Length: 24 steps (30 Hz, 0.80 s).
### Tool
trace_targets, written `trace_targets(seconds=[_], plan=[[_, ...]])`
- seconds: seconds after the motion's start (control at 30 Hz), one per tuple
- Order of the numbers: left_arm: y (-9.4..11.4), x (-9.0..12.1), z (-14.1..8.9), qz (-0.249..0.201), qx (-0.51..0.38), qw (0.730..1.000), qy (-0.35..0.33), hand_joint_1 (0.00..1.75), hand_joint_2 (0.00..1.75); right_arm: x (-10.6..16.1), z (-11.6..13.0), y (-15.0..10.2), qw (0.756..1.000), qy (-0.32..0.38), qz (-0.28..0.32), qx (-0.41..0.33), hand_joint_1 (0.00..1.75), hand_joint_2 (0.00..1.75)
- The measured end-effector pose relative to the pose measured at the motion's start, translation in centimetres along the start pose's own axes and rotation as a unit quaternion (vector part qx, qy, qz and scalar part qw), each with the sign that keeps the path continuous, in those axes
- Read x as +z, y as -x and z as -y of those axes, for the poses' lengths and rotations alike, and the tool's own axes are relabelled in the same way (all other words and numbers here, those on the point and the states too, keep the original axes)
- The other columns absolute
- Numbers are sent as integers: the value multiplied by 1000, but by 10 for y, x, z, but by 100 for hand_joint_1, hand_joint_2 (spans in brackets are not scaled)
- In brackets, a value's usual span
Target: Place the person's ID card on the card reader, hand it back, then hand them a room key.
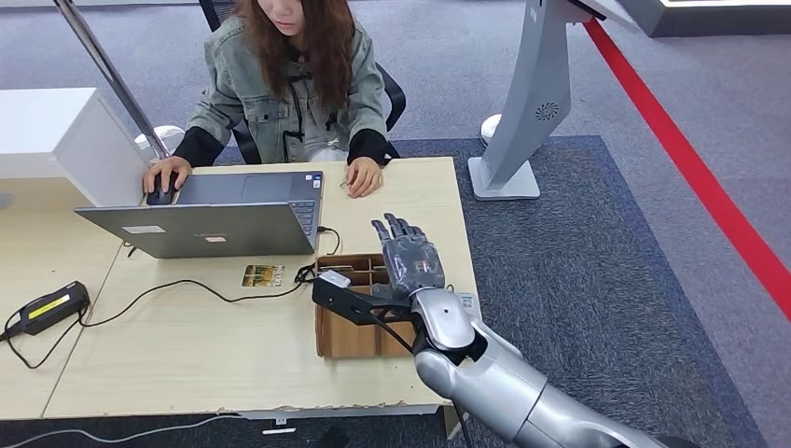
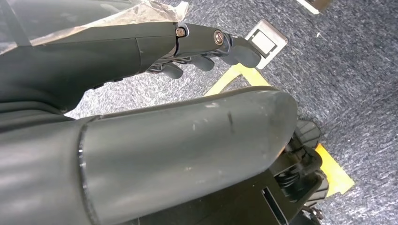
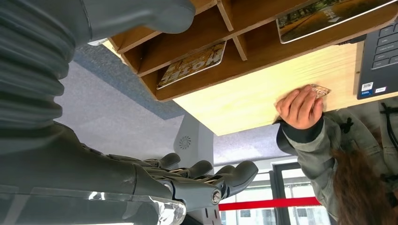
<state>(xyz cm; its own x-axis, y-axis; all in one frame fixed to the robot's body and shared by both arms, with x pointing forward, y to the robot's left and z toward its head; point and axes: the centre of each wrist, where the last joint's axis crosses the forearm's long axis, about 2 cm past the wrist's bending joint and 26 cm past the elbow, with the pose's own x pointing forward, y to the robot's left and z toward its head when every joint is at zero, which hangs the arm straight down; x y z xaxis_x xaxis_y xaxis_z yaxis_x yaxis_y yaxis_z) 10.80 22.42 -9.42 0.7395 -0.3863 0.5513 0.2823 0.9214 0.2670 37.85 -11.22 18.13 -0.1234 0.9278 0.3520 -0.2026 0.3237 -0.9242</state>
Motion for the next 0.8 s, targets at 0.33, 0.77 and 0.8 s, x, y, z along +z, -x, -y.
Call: trace_targets(seconds=[0.33, 0.77, 0.8], plan=[[2, 0, -2, -2, 2, 1000, -1, 0, 0, -1, -1, 2, 1000, -1, -8, 3, 31, 175], [5, 1, -3, -6, 4, 1000, -3, 0, 0, -1, -2, 5, 1000, -4, -16, 6, 44, 175], [5, 1, -3, -7, 5, 1000, -4, 0, 0, -1, -2, 5, 1000, -4, -16, 7, 47, 175]])
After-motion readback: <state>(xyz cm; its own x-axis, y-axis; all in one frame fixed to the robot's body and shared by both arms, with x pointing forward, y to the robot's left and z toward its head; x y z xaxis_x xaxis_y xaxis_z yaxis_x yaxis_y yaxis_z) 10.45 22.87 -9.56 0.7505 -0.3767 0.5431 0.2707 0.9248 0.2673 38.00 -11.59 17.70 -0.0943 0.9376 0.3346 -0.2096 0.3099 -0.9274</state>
